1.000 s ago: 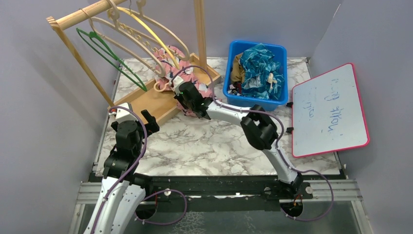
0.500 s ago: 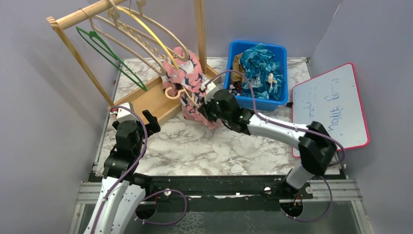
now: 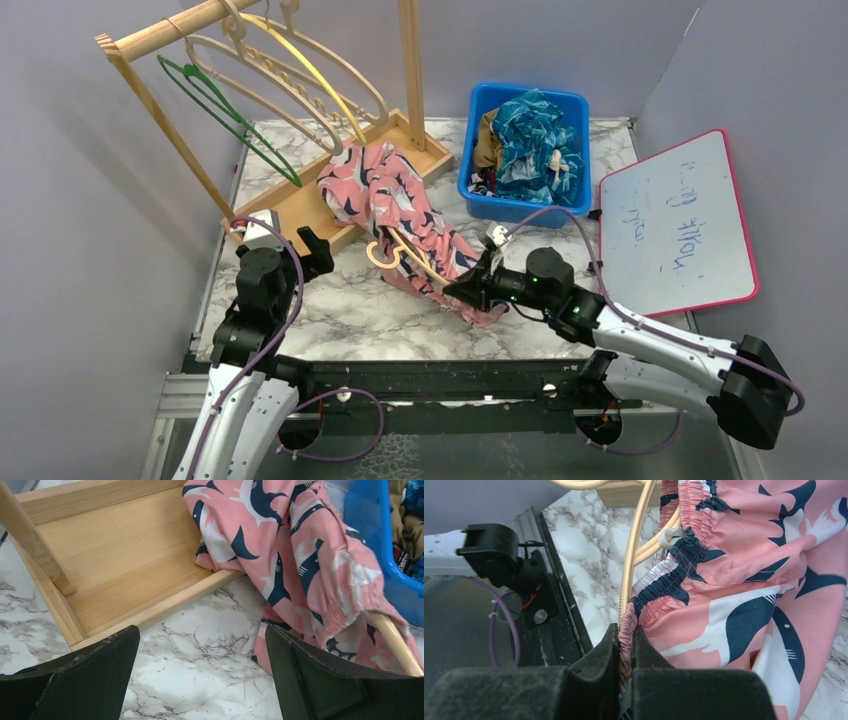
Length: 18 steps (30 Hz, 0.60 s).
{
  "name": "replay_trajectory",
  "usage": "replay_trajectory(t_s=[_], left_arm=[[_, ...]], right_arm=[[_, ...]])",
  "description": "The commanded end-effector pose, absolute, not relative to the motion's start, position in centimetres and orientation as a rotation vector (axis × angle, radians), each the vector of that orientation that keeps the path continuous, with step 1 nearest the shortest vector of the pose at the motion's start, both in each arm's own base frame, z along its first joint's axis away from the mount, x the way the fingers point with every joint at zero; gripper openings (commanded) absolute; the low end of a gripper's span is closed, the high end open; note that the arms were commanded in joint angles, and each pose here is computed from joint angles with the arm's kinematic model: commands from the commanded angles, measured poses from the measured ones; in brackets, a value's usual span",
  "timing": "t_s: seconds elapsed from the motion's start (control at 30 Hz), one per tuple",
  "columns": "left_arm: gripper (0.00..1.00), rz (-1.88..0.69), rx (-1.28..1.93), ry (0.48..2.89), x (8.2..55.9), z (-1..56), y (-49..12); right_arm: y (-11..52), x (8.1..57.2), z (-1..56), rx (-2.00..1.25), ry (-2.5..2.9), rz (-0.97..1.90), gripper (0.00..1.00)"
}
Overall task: Remove the shorts from the hanger
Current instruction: Pick up the hanger from the clothes rod.
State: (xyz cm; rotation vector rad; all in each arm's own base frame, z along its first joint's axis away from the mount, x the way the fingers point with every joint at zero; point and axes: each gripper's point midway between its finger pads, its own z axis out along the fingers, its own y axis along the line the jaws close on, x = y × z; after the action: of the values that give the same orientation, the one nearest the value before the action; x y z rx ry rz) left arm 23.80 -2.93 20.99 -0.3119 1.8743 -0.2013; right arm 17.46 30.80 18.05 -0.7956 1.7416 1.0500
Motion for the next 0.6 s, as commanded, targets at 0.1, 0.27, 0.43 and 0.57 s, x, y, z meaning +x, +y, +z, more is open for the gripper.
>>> replay_trajectory(t_s=[0.1, 0.27, 0.43, 0.57], left_arm=[[0.99, -0.249, -0.252, 1.859, 24.4, 21.5, -4.0], [0.99, -0.252, -0.250, 1.856, 24.3, 21.6, -4.0], [0.99, -0.243, -0.263, 1.833, 24.2, 22.0, -3.7], [0.99, -0.249, -0.261, 1.819, 24.0, 22.4, -3.7]], right_arm=[[30.5, 14.5, 26.6, -0.817, 1.419, 1.220, 0.01], [29.6, 13.5, 28.1, -0.869, 1.381, 1.201, 0.01], [28.9, 12.9, 28.9, -0.876, 1.381, 1.195, 0.01], [28.5, 11.9, 29.6, -0.927, 1.404, 1.207, 0.01]])
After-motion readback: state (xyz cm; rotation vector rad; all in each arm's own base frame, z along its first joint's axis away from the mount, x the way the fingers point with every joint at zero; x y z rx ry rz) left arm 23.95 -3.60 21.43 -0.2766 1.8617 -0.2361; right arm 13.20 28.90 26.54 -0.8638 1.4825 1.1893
